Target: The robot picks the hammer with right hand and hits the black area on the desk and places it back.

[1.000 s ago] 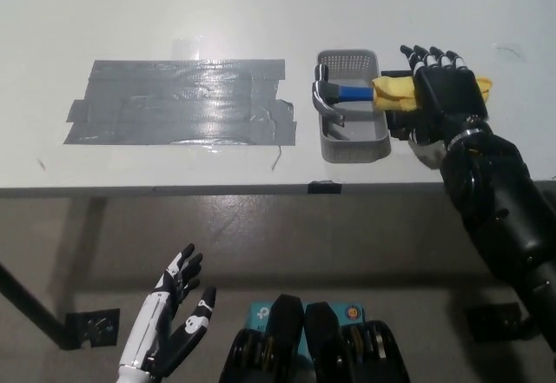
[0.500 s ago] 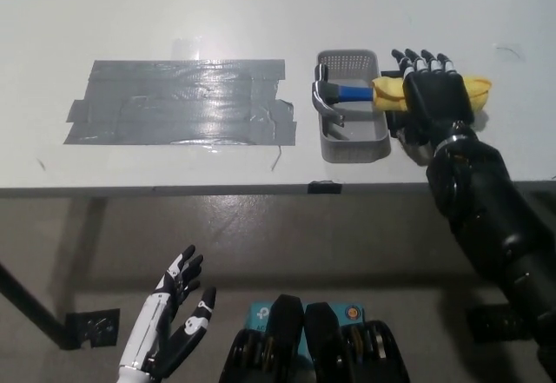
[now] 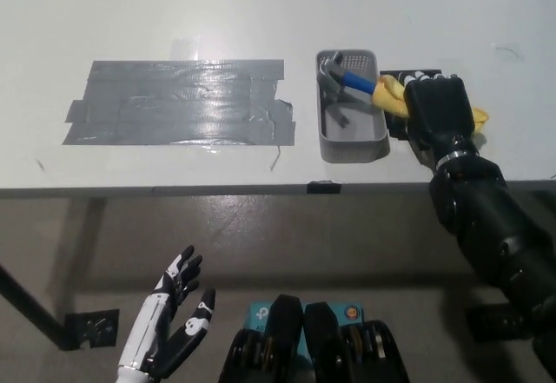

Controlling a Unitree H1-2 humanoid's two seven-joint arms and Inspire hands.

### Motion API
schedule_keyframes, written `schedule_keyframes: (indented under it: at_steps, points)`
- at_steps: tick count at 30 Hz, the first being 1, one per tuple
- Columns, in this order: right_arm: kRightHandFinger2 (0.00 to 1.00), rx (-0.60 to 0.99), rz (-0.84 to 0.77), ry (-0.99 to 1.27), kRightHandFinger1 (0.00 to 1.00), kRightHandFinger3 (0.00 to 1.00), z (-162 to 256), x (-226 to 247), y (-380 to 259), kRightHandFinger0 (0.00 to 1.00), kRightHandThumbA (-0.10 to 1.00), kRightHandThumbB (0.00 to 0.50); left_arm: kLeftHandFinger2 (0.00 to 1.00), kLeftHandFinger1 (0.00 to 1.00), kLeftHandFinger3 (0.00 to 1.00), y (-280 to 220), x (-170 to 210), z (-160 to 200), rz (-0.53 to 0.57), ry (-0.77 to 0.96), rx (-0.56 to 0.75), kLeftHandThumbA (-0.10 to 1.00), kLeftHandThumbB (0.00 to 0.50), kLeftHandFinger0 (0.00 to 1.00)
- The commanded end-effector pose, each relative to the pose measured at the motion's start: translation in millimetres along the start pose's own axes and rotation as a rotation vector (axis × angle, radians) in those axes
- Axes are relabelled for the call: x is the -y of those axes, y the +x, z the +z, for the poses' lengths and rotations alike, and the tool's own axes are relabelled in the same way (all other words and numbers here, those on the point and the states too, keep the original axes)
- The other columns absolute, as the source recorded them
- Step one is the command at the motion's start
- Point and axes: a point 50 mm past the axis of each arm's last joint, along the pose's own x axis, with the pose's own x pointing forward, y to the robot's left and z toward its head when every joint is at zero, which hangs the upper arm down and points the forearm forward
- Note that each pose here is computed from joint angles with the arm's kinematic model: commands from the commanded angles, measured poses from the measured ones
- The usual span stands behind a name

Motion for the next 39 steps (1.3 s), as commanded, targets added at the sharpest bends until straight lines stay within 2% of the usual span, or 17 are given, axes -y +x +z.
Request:
schedule_keyframes:
  at_steps: [1,3,4,5,7,10,14,16,18,20,24,27,28,29,33,35,39]
  points:
    - [0.7,0.148,-0.324,0.12,0.26,0.62,8,57,30,0.0,-0.1,0.227,1.0,1.0,1.0,2,-7,14,-0.005,-0.009,0.05,0.51,0.0,1.0]
    - [0.78,0.131,-0.33,0.203,0.3,0.66,8,61,31,0.0,-0.1,0.199,1.0,1.0,1.0,2,-8,14,-0.003,-0.011,0.053,0.5,0.0,1.0]
    - [0.78,0.069,-0.289,0.42,0.36,0.82,6,72,38,0.0,-0.1,0.127,1.0,1.0,1.0,2,-8,14,-0.003,-0.014,0.056,0.47,0.0,1.0]
    - [0.78,0.058,-0.281,0.469,0.4,0.9,6,75,40,0.0,-0.1,0.106,1.0,1.0,1.0,3,-8,15,-0.003,-0.011,0.058,0.47,0.0,1.0]
    - [0.75,-0.029,-0.226,0.787,0.4,0.8,6,100,51,0.01,-0.1,0.105,1.0,1.0,1.0,4,-9,15,-0.001,-0.01,0.06,0.43,0.0,1.0]
    - [0.83,-0.086,-0.189,1.048,0.41,0.84,-1,140,59,0.0,-0.1,0.121,1.0,1.0,1.0,6,-8,16,-0.005,-0.019,0.063,0.4,0.0,1.0]
    - [0.83,-0.083,-0.156,1.41,0.43,0.9,-15,174,64,0.0,-0.1,0.109,1.0,0.99,1.0,6,-10,17,-0.011,-0.016,0.061,0.39,0.0,1.0]
    - [0.82,-0.086,-0.153,1.454,0.42,0.84,-22,185,66,0.0,-0.1,0.097,1.0,0.98,1.0,6,-12,18,-0.006,-0.018,0.062,0.4,0.0,1.0]
    - [0.81,-0.095,-0.127,1.422,0.41,0.82,-27,192,67,0.0,-0.1,0.1,1.0,0.97,1.0,3,-16,19,-0.001,-0.014,0.057,0.39,0.0,1.0]
    - [0.82,-0.117,-0.101,1.337,0.45,0.85,-36,195,69,0.0,-0.1,0.102,1.0,0.95,1.0,3,-18,18,-0.004,-0.012,0.054,0.39,0.0,1.0]
    - [0.85,-0.191,0.011,1.185,0.53,1.0,-66,202,65,0.06,-0.1,0.072,0.96,0.89,1.0,3,-17,19,-0.023,-0.004,0.058,0.47,0.0,1.0]
    - [0.9,-0.207,0.117,1.134,0.55,1.0,-85,206,63,0.03,-0.1,0.072,0.94,0.87,1.0,4,-18,18,-0.028,0.001,0.063,0.5,0.0,1.0]
    - [0.92,-0.253,0.143,1.076,0.56,1.0,-94,209,64,0.03,-0.1,0.12,0.94,0.87,1.0,4,-19,18,-0.028,0.004,0.06,0.5,0.0,1.0]
    - [0.9,-0.249,0.155,1.054,0.54,1.0,-99,213,65,0.01,-0.1,0.132,0.93,0.87,1.0,5,-20,19,-0.027,0.006,0.062,0.51,0.0,1.0]
    - [0.8,-0.219,0.267,0.954,0.46,1.0,-123,230,60,0.0,-0.1,0.142,0.9,0.84,1.0,6,-19,19,-0.024,0.004,0.065,0.51,0.0,1.0]
    - [0.85,-0.192,0.335,0.866,0.46,1.0,-130,236,57,0.0,-0.1,0.123,0.9,0.83,1.0,7,-21,20,-0.024,0.01,0.065,0.51,0.0,1.0]
    - [0.86,-0.187,0.396,0.744,0.5,0.86,-126,234,50,0.0,-0.1,0.152,0.89,0.83,1.0,7,-22,20,-0.022,0.005,0.058,0.51,0.0,0.99]
